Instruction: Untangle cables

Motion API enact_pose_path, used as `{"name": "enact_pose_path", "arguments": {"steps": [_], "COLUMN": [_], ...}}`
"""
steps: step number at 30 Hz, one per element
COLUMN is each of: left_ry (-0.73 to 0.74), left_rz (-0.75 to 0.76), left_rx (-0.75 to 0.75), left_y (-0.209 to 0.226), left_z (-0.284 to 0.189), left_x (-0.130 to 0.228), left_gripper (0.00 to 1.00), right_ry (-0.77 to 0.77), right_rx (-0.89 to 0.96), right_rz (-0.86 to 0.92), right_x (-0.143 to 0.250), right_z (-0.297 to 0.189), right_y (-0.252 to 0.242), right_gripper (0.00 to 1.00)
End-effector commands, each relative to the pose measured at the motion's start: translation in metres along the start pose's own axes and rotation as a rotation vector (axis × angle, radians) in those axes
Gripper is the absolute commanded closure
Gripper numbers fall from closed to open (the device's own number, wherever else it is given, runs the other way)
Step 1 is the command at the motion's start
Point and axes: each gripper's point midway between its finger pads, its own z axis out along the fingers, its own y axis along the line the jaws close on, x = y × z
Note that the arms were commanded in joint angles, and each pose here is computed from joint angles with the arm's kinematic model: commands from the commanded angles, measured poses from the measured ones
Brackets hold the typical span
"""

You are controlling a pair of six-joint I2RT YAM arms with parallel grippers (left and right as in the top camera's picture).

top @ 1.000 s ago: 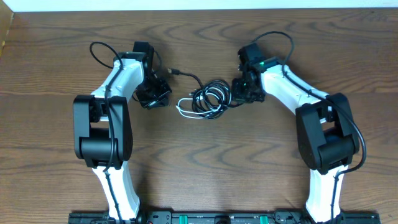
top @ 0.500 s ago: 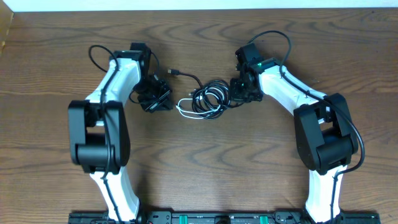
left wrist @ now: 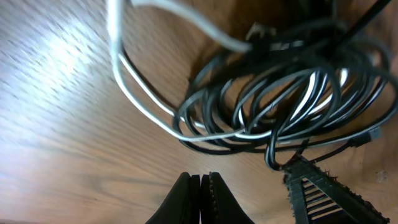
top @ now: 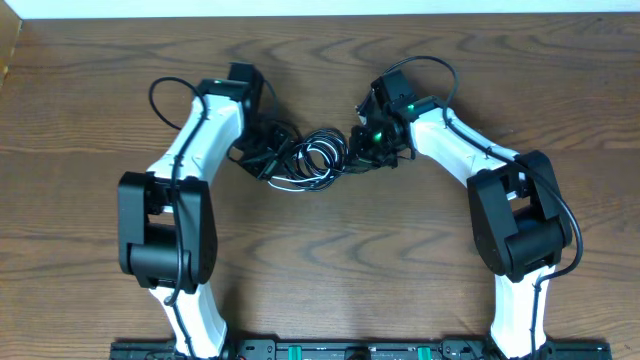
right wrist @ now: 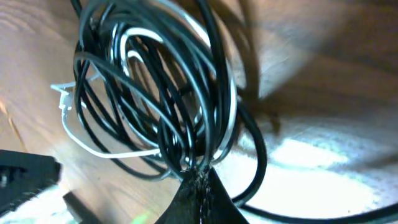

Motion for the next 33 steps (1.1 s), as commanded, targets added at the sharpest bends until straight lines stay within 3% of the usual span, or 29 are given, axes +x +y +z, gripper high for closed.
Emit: {"name": "enact_pose_path", "arguments": {"steps": [1,7,12,20,26,33], "left_ry": [-0.023,-0.048,-0.066,-0.126,-0.172,-0.176], "left_rz": [-0.038,-0.007,0.028,0.039,-0.048,-0.024], "left_rx": [0.002,0.028,0.030,-0.030,-0.034,-0.006], "left_y": [-0.009,-0.027,-0.039,-0.034,-0.033,-0.043], "left_z": [0.003,0.012,0.028,0.042,0.041,0.044], "left_x": [0.007,0.019,0.028,0.027,0.020,0.024], "left_gripper": [0.92,0.92,0.78,0.72,0.72,0.71], "right_ry": [0.035,0.011,-0.034,-0.020,-0.025,-0.040], "right_rx": [-0.008,0.019,0.101,0.086,0.093,0.116], "right_rz": [-0.007,0.052,0.053,0.051,0.000,0.010], "right_x": [0.005,-0.005,-0.013,-0.007,-0.003,-0.001], "right_z": [-0.001,-0.013,-0.015,-0.006,0.004,0.010], "right_y": [-0.009,-0.032,-0.047,-0.034,-0.021,-0.018], "right_gripper": [0.99,0.98,0.80,0.74,0.75,0.76]}}
